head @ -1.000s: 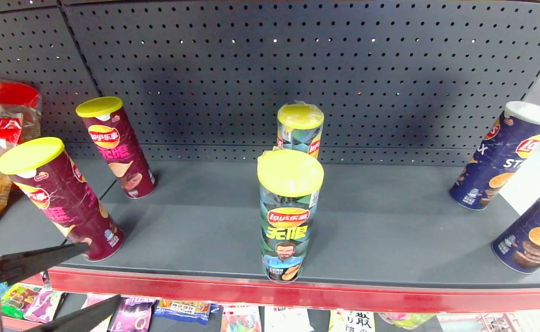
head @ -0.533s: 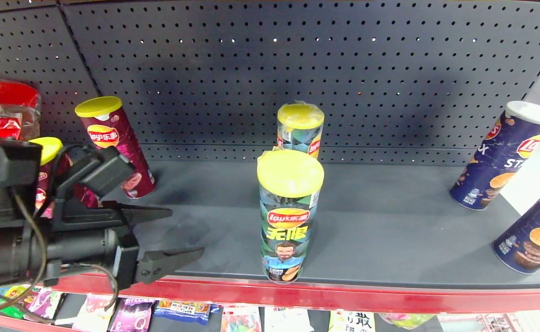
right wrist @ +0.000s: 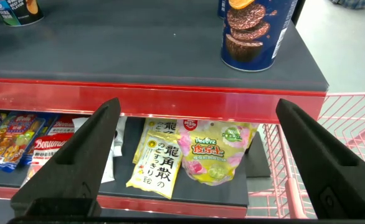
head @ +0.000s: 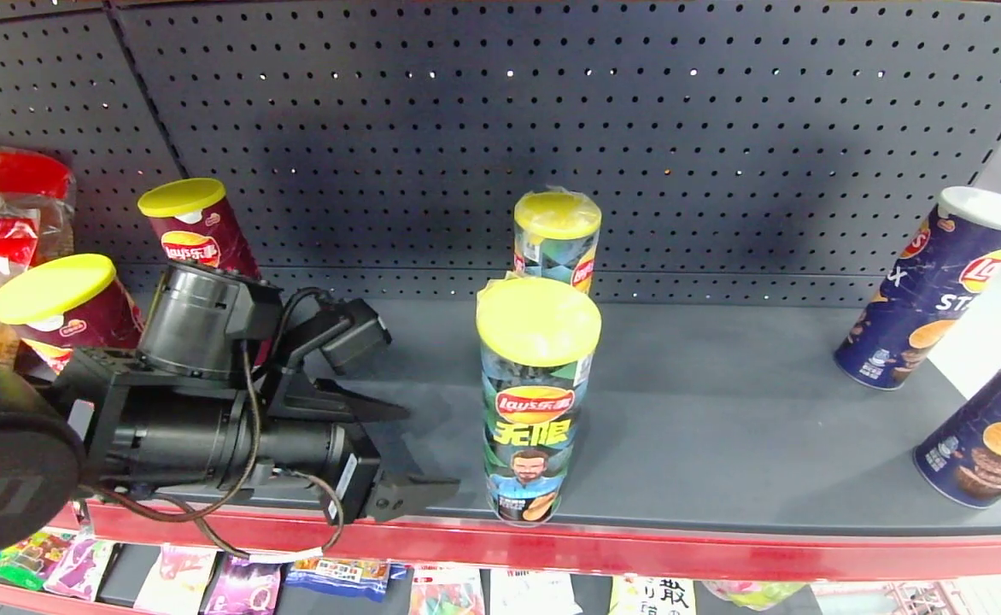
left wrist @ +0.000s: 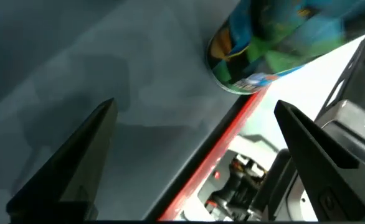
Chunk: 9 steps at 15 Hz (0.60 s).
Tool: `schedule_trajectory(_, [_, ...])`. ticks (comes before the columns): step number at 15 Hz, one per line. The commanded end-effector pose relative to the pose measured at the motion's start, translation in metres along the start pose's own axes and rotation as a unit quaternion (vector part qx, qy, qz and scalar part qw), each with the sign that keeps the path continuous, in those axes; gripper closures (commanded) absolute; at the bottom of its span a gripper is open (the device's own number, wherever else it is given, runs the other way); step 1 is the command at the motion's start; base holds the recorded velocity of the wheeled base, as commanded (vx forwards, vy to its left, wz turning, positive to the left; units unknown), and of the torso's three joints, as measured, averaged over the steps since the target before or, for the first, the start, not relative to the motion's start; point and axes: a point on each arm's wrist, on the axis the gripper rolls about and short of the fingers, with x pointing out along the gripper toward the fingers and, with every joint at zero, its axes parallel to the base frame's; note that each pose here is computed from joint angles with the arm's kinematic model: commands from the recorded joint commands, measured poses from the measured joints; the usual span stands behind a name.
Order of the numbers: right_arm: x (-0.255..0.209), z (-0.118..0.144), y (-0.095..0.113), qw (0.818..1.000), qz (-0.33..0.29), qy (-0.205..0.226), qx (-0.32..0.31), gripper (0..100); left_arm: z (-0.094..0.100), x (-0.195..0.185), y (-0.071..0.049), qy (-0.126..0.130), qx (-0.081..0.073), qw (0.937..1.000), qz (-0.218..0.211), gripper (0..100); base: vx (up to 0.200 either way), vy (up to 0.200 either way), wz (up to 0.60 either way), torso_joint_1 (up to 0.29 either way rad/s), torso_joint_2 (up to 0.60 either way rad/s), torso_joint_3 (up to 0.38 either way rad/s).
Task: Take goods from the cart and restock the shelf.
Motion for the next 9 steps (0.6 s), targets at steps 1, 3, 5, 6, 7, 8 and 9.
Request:
schedule_trajectory(1, [0.000, 0.000, 0.000, 1.000, 0.000, 0.000, 0.000, 0, -0.004, 0.010, 0.004, 0.016, 0.000, 0.9999, -0.003, 0, 0.000, 0.000, 0.00, 0.000, 0.00, 0.000])
schedule_trajectory(3, [0.000, 0.000, 0.000, 1.000, 0.000, 0.000, 0.000, 0, -0.006, 0.016, 0.005, 0.024, 0.008, 0.9997, -0.006, 0, 0.000, 0.000, 0.00, 0.000, 0.00, 0.000])
schedule_trajectory(5, [0.000, 0.000, 0.000, 1.000, 0.000, 0.000, 0.000, 0, -0.004, 0.020, 0.008, 0.026, 0.010, 0.9996, -0.005, 0, 0.000, 0.000, 0.00, 0.000, 0.00, 0.000])
schedule_trajectory(6, [0.000, 0.000, 0.000, 1.000, 0.000, 0.000, 0.000, 0, -0.003, 0.022, 0.009, 0.025, 0.012, 0.9996, -0.005, 0, 0.000, 0.000, 0.00, 0.000, 0.00, 0.000])
schedule_trajectory(7, [0.000, 0.000, 0.000, 1.000, 0.000, 0.000, 0.000, 0, -0.001, 0.023, 0.009, 0.024, 0.013, 0.9996, -0.005, 0, 0.000, 0.000, 0.00, 0.000, 0.00, 0.000])
schedule_trajectory(8, [0.000, 0.000, 0.000, 1.000, 0.000, 0.000, 0.000, 0, 0.000, 0.025, 0.010, 0.024, 0.013, 0.9996, -0.005, 0, 0.000, 0.000, 0.00, 0.000, 0.00, 0.000])
schedule_trajectory(9, [0.000, 0.000, 0.000, 1.000, 0.000, 0.000, 0.000, 0, 0.001, 0.027, 0.011, 0.024, 0.013, 0.9996, -0.005, 0, 0.000, 0.000, 0.00, 0.000, 0.00, 0.000])
